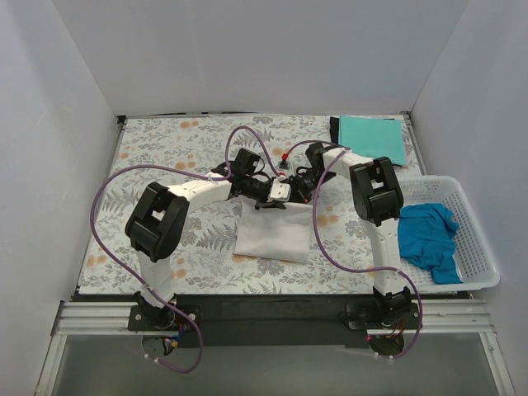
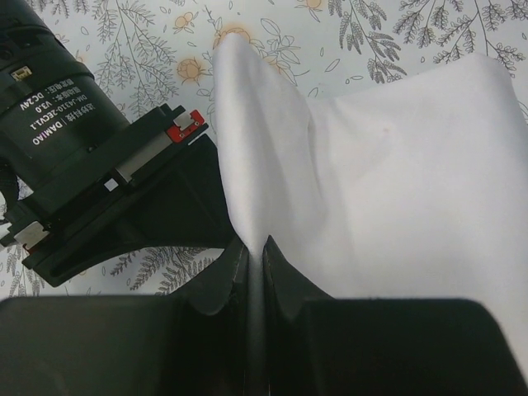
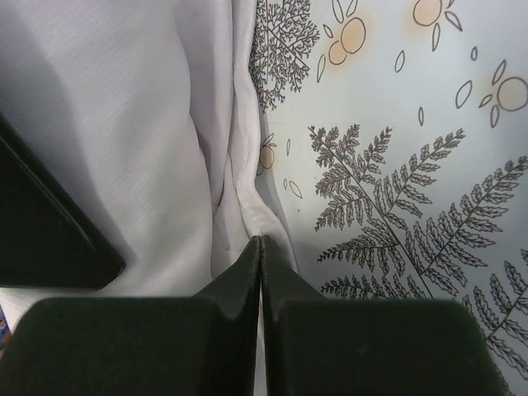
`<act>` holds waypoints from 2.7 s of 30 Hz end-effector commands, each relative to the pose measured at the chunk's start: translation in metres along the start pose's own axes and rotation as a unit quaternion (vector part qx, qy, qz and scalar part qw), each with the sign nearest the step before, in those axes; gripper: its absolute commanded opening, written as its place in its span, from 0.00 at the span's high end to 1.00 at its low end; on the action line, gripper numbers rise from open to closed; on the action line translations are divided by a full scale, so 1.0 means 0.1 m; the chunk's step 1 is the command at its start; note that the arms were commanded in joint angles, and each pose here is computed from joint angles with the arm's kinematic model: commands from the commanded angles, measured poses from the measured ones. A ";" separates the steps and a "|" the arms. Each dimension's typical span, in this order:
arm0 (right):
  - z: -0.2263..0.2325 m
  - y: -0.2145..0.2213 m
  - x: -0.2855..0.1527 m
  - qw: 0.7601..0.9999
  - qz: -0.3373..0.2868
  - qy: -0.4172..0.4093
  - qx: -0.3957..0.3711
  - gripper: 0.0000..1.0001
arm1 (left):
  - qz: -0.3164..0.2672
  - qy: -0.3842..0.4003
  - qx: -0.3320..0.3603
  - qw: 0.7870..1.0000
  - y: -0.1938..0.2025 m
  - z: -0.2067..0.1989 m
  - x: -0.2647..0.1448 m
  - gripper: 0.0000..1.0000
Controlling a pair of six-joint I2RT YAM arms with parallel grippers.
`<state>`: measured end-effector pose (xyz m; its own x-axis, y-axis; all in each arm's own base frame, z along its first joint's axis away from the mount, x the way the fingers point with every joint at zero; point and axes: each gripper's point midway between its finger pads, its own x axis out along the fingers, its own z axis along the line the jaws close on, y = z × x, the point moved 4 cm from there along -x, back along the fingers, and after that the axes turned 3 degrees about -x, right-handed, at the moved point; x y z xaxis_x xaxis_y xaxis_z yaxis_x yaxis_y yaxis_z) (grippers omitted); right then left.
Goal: Fold and stack the t-shirts
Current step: Fold the tshirt, then neatly place the folded tshirt to the corner
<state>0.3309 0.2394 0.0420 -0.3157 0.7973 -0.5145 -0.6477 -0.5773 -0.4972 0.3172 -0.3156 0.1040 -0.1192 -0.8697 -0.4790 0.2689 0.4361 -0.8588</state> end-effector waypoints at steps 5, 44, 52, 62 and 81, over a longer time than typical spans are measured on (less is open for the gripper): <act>-0.18 0.02 0.03 0.999 0.020 0.028 -0.031 0.97 | -0.036 -0.014 0.062 0.997 -0.33 0.10 -0.07 1.00; 0.53 -1.66 -1.51 0.917 -0.112 0.296 -0.241 0.12 | -0.141 -0.187 -0.503 0.832 -0.88 -0.08 -1.25 0.15; 0.87 -1.09 -1.01 0.979 -0.129 0.119 -0.102 0.34 | -0.136 -0.139 -0.618 0.762 -0.51 0.10 -0.94 0.34; 0.13 -0.74 -0.49 0.986 -0.145 0.065 0.048 0.44 | -0.129 -0.119 -0.716 0.675 0.59 0.57 -0.82 0.37; 1.39 -0.55 -0.60 0.977 -0.200 -0.025 0.075 0.13 | -0.151 -0.011 -0.692 0.706 -0.39 -0.36 -0.89 0.28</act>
<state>0.3188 0.2341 0.1912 0.0129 0.9471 -0.3208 -0.7951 -0.1848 -0.5776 0.3194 -0.2340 0.1632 0.1017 -0.9516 -0.2900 -0.9340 0.0090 -0.3572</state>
